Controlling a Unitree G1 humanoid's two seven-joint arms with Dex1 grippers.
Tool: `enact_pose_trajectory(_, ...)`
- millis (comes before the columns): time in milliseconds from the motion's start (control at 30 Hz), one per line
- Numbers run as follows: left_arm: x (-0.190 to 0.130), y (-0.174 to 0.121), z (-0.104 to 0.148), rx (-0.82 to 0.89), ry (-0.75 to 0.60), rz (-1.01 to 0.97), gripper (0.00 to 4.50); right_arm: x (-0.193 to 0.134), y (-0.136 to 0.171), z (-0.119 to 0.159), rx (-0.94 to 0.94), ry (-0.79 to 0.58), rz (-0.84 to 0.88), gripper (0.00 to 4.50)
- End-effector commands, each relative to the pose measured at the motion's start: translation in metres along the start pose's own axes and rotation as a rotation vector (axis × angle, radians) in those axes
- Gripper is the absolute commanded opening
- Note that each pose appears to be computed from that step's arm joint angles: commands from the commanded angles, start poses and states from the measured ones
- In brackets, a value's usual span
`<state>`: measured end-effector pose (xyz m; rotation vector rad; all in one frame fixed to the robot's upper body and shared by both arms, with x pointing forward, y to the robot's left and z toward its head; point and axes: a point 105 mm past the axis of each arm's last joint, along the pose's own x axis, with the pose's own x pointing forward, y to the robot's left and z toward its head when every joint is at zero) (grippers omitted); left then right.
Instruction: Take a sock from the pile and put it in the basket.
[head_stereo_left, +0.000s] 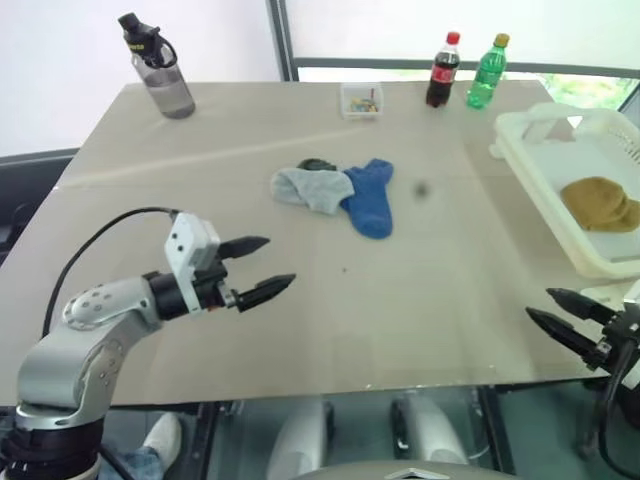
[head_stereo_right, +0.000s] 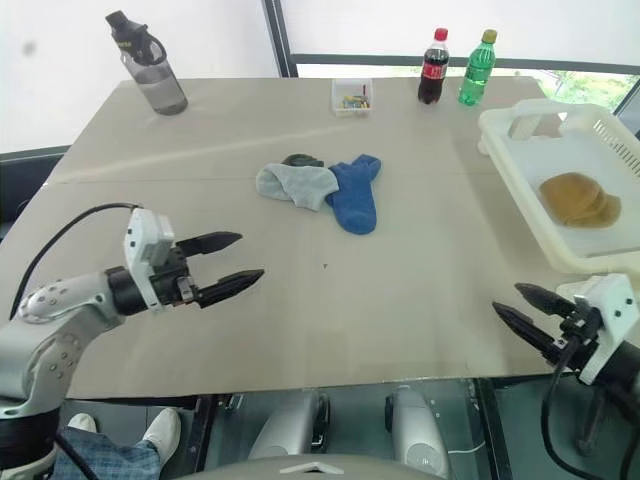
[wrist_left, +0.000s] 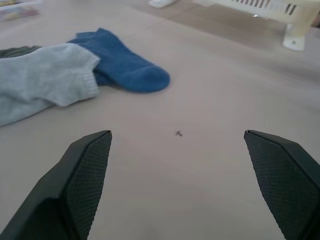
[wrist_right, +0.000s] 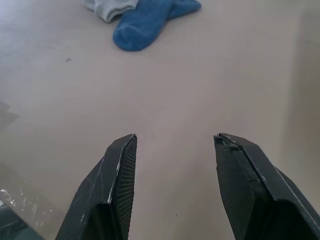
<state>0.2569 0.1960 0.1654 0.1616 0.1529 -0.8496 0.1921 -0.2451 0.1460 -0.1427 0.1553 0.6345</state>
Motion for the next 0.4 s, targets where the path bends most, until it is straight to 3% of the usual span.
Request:
enact_pose_trajectory(33, -0.01, -0.002, 0.008, 0.029, -0.015, 0.025, 4.5, -0.01, -0.007, 0.008, -0.071, -0.026, -0.017, 2.49)
enact_pose_trajectory(400, -0.027, -0.005, 0.0, 0.012, 0.024, 0.067, 4.5, -0.008, -0.007, 0.004, -0.064, -0.009, 0.018, 2.49)
